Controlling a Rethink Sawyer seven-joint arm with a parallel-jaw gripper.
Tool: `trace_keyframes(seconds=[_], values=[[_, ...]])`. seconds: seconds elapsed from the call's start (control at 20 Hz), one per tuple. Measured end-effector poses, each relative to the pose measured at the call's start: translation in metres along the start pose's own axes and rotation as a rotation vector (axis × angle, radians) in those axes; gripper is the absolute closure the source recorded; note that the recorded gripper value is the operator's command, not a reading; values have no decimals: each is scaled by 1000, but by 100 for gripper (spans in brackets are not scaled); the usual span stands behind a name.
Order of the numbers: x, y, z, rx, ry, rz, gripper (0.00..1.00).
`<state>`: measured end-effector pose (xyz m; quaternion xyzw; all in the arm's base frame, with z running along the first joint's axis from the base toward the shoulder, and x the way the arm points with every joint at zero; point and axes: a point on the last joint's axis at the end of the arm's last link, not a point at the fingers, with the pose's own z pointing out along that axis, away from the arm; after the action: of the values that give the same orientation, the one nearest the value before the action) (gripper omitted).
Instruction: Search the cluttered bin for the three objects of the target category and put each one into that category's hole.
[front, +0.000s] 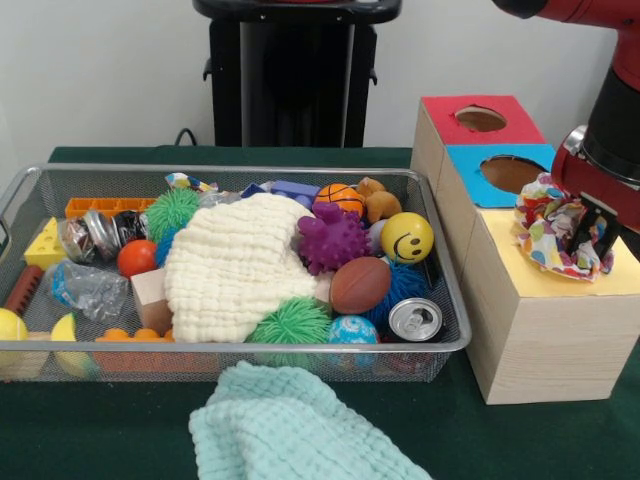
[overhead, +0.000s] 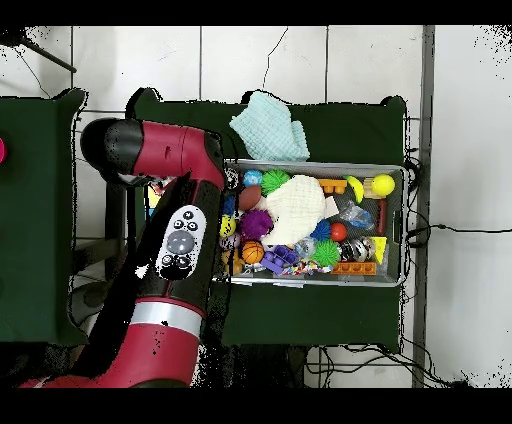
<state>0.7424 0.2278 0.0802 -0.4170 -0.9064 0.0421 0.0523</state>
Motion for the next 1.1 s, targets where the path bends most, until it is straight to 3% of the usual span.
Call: trace_keyframes(seconds=[1.1], values=[[-3,4,0,15,13,-9,100]])
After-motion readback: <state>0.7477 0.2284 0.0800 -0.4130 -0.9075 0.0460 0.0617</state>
